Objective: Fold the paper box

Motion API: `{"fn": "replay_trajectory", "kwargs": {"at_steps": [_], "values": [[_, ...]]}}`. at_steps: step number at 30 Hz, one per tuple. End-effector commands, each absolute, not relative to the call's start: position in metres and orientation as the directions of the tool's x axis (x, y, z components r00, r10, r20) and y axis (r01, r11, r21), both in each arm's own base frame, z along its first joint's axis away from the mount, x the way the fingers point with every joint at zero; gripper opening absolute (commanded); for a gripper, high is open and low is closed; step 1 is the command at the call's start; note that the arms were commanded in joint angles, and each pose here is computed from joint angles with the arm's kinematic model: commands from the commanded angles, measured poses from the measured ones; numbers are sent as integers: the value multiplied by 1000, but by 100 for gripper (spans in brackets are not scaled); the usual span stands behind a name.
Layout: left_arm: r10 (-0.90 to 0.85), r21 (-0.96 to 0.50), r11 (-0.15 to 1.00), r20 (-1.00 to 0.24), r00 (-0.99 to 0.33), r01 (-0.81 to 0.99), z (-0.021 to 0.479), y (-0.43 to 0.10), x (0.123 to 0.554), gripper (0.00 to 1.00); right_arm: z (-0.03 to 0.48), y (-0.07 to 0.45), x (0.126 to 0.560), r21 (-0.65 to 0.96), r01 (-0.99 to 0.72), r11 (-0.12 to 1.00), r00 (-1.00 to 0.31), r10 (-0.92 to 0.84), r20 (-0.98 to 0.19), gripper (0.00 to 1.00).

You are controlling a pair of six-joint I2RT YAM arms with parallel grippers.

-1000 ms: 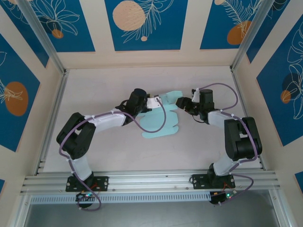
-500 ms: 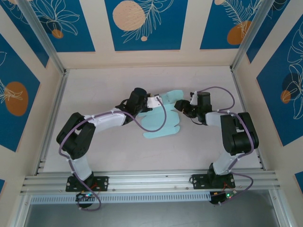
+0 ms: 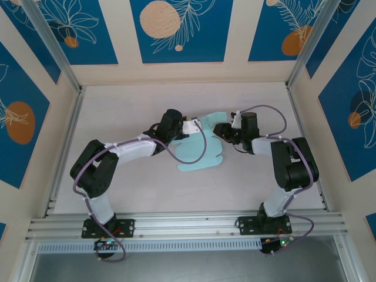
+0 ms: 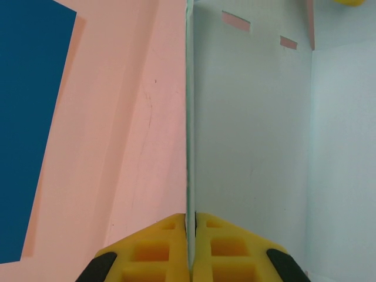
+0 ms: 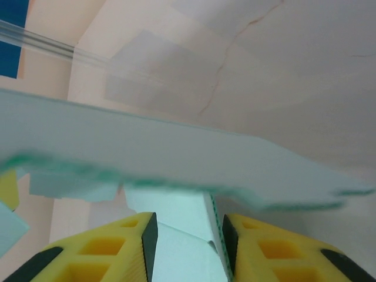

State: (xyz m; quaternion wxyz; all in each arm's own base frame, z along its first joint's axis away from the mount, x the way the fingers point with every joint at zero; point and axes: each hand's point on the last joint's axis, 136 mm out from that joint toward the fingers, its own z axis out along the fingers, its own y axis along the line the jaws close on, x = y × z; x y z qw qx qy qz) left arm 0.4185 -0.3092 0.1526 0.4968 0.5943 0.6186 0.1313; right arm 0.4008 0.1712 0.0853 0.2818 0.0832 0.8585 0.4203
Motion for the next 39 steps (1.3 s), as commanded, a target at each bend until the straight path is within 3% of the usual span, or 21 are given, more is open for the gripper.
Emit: {"fn": "replay_trajectory", "kwargs": {"at_steps": [1,11,26,30,39], "values": [[852,758,311,-490,186,573,169,-311,429,0,94,186,403,771,-147,620,-833,343,-434,34],[868,774,315,-469,163,549,159,-320,437,0,88,210,406,772,-152,617,-851,316,-420,27],[902,824,273,-399,166,497,139,-327,441,0,51,230,401,813,-58,579,-902,319,-292,27],[904,825,274,-396,162,494,138,-329,442,0,51,242,399,817,-76,571,-913,290,-288,36],[915,843,258,-370,162,471,141,-324,443,0,61,232,392,784,-72,617,-903,294,-314,36]]}}
